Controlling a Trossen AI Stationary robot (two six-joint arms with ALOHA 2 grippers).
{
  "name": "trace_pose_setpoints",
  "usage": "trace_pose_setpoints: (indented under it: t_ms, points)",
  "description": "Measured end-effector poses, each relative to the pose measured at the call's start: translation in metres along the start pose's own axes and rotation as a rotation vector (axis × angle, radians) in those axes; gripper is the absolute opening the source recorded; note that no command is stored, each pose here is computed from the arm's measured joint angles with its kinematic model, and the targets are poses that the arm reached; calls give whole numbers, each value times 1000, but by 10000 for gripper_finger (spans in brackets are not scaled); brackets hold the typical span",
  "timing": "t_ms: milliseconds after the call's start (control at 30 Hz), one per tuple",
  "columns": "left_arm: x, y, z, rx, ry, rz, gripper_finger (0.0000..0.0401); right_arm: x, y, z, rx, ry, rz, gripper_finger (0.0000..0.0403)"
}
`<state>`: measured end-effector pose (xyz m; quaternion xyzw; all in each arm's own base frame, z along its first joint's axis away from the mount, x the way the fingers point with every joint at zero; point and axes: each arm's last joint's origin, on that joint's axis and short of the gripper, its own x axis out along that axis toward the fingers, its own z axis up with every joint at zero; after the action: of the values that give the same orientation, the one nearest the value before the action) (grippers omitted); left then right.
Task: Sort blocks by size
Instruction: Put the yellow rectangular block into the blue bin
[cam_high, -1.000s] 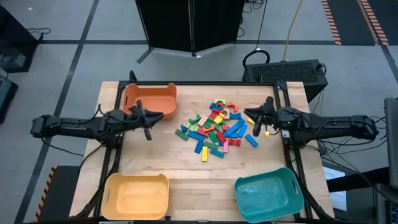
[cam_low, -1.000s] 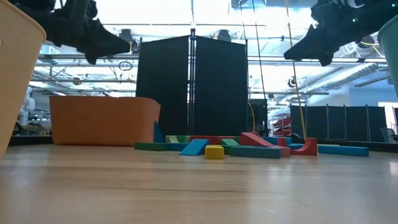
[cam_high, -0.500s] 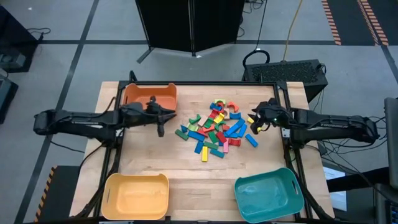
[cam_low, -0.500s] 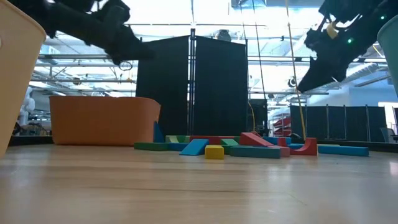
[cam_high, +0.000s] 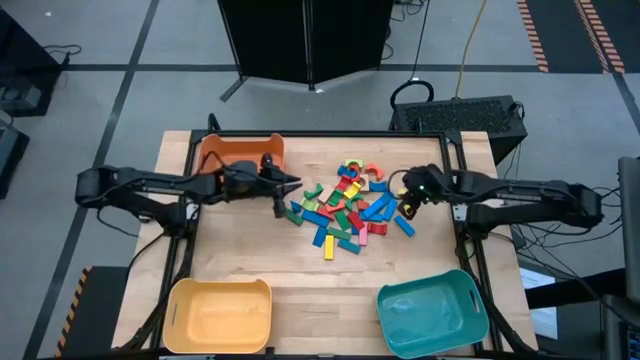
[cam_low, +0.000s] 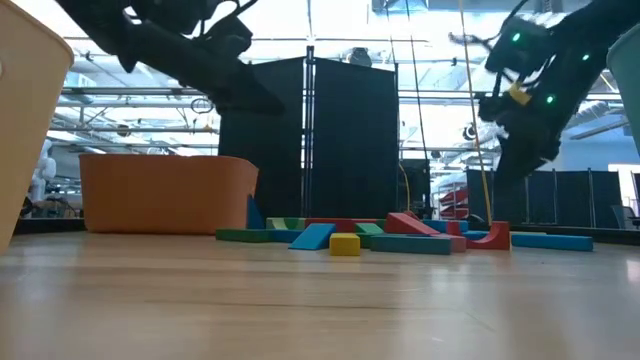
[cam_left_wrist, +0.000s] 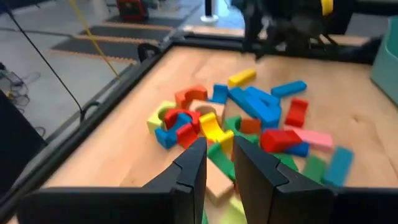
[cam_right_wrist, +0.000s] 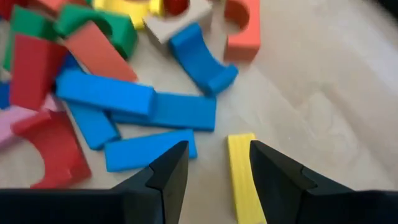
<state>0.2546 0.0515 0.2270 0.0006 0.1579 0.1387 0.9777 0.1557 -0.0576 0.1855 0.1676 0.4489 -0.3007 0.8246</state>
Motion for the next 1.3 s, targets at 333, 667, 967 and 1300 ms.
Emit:
trace_pose_setpoints:
  t_ms: [333, 667, 967, 1300]
  points:
    - [8, 1, -1, -4, -36, 66, 80, 31, -11, 5, 25, 181, -91, 160]
    - [8, 1, -14, 10, 103, 64, 80, 37, -16, 8, 7, 237, -119, 160]
    - [7, -5, -20, 20, 161, 41, 80, 43, -14, 7, -6, 272, -90, 201]
    - [6, -8, -19, 24, 158, 41, 80, 59, -25, 5, 39, 345, -158, 237]
